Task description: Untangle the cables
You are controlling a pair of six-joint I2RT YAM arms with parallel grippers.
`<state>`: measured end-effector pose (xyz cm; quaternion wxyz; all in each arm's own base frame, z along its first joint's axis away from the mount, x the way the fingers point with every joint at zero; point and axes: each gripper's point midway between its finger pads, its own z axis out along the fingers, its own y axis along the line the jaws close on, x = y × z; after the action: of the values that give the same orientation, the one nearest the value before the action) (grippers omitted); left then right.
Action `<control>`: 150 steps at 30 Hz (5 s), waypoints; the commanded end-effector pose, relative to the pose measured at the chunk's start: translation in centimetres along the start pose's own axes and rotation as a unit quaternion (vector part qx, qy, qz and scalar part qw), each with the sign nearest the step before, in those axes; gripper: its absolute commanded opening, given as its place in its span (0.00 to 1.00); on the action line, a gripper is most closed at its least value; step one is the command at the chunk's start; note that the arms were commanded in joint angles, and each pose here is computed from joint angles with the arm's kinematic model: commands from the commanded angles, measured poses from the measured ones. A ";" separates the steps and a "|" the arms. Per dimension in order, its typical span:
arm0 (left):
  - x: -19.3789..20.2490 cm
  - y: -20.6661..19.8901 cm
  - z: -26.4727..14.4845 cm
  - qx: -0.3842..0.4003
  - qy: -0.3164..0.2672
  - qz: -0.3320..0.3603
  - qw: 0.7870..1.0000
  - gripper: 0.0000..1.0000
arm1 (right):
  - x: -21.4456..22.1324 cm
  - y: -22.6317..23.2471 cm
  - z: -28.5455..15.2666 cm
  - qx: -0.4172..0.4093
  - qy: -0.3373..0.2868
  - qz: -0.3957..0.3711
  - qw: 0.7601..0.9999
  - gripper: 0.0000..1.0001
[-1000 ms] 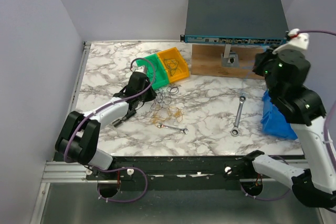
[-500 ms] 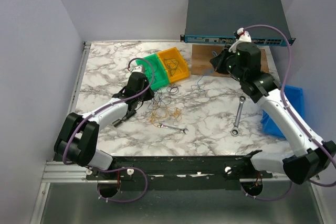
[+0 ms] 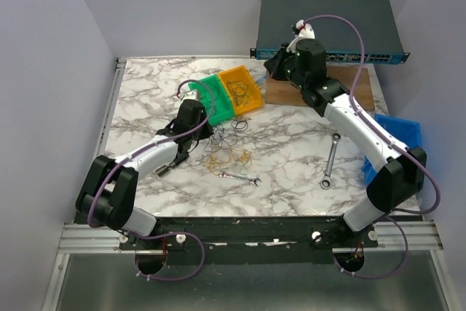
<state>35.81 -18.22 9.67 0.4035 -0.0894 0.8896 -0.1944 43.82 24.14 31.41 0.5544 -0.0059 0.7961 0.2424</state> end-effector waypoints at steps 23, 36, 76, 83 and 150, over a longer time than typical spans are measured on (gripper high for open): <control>-0.8 -0.5 0.4 0.002 -0.004 0.007 1.000 0.00 | 13.1 0.2 15.0 0.035 0.002 -0.164 0.986 0.01; -0.7 -1.0 0.2 0.015 -0.002 0.006 1.000 0.00 | 19.8 -4.7 20.2 0.108 0.072 -0.261 0.957 0.01; -0.4 -1.9 0.4 0.042 0.007 0.016 0.999 0.00 | 16.6 -4.0 2.4 0.139 0.129 -0.138 0.972 0.68; -0.5 -2.0 0.4 0.043 0.005 0.015 0.999 0.00 | 17.6 -9.2 0.4 0.196 0.138 -0.103 0.966 0.66; 1.5 -7.6 -0.3 0.106 0.020 0.133 0.985 0.63 | 24.4 -3.6 -3.9 -0.105 0.056 -0.030 0.992 0.80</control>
<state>33.48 -26.43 12.89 0.4271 0.0993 0.8555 -0.2754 31.19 24.21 9.19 0.5199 -0.0994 0.7968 0.2914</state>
